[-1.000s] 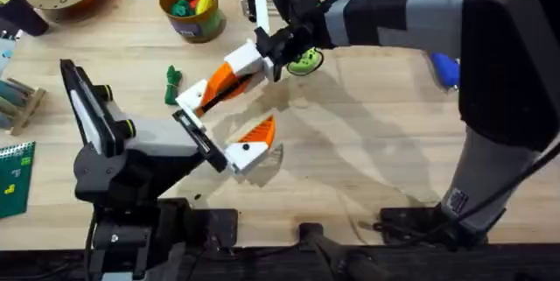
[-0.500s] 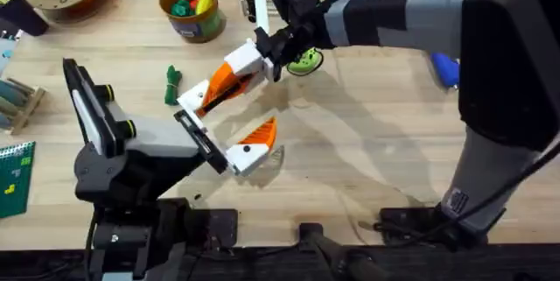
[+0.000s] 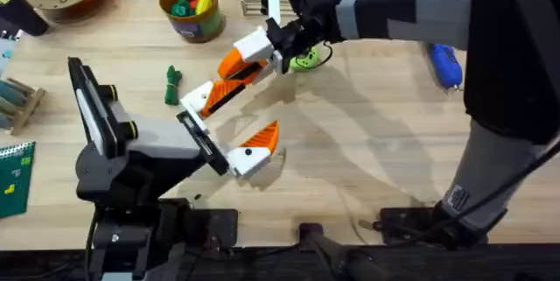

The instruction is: Pick up the gripper from the table and insert it into the empty holder that is missing its gripper. Then pick up a screw, insert it into the mounting hole, and use the screwdriver to tighten it. Finally, clean up the table by picking up the vegetable and placing it into the bucket.

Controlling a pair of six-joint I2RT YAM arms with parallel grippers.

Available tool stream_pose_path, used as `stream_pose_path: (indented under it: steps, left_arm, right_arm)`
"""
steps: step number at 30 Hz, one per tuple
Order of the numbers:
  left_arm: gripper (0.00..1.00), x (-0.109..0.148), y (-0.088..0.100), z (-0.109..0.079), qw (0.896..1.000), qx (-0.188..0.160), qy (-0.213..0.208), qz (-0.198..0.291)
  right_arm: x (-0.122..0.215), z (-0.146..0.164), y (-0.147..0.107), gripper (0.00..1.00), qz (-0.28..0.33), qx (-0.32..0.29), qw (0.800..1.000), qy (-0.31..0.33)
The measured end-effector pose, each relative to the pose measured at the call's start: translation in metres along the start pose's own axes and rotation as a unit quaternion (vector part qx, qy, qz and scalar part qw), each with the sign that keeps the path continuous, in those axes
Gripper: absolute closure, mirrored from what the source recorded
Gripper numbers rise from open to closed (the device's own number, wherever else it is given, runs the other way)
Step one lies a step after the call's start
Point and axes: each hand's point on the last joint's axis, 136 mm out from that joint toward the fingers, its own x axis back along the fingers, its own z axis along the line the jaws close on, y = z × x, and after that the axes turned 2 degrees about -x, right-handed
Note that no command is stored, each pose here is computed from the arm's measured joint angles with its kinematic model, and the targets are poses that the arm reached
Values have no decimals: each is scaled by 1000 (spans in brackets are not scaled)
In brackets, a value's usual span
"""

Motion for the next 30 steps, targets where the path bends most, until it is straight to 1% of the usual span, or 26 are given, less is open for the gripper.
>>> stream_pose_path:
  steps: [13,25,28,29,30]
  left_arm:
    - [28,0,0,1,1000,0,2,0]
    - [29,0,0,1,1000,0,2,0]
    - [29,0,0,1,1000,0,2,0]
    - [28,0,0,1,1000,0,2,0]
    - [28,0,0,1,1000,0,2,0]
  right_arm:
    - [3,0,1,662,-2,1,1000,2]
    - [3,3,-11,662,9,-5,1000,18]
    - [3,3,-13,685,9,5,1000,20]
    - [3,3,-13,746,9,7,1000,20]
    - [3,2,-13,758,9,6,1000,20]
